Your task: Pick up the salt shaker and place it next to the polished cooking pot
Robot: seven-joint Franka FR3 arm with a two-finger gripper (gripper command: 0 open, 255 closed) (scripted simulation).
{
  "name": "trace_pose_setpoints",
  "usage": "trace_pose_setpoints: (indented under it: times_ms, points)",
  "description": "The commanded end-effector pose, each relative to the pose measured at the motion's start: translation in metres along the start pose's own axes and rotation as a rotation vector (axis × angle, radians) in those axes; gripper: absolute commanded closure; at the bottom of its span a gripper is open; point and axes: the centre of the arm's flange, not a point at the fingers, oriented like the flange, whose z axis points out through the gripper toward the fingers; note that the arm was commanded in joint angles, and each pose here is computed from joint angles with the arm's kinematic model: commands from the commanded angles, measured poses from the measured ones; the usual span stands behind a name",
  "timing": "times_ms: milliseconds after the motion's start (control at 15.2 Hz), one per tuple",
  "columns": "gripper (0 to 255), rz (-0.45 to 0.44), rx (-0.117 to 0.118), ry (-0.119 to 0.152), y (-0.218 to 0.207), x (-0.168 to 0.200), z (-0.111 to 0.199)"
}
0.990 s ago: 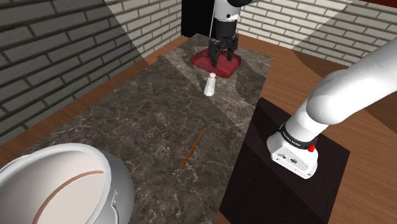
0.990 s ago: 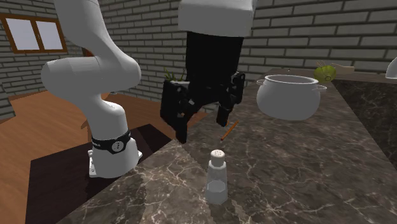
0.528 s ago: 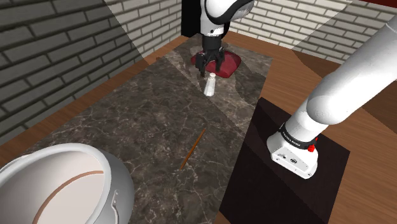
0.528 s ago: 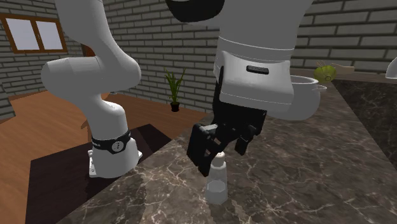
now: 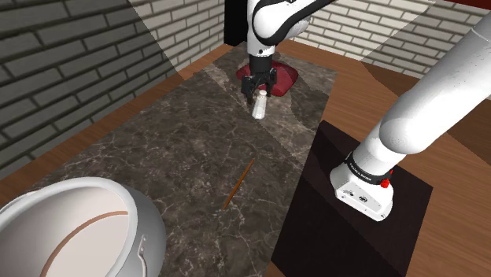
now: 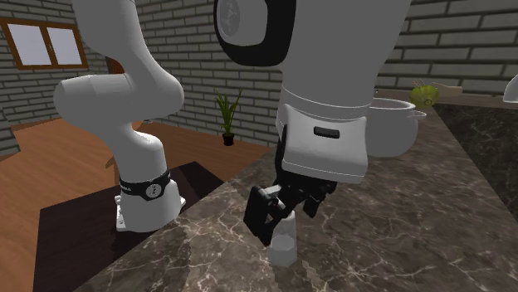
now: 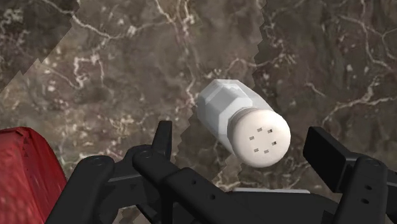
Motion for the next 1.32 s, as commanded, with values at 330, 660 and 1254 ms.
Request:
trace_pose_setpoints:
  times_ms: [330,660,1254]
  points:
    - [255,0.000,0.000,0.000,0.000,0.000,0.001]
    - [255,0.000,0.000,0.000,0.000,0.000,0.001]
    - [255,0.000,0.000,0.000,-0.001,-0.006,-0.025]
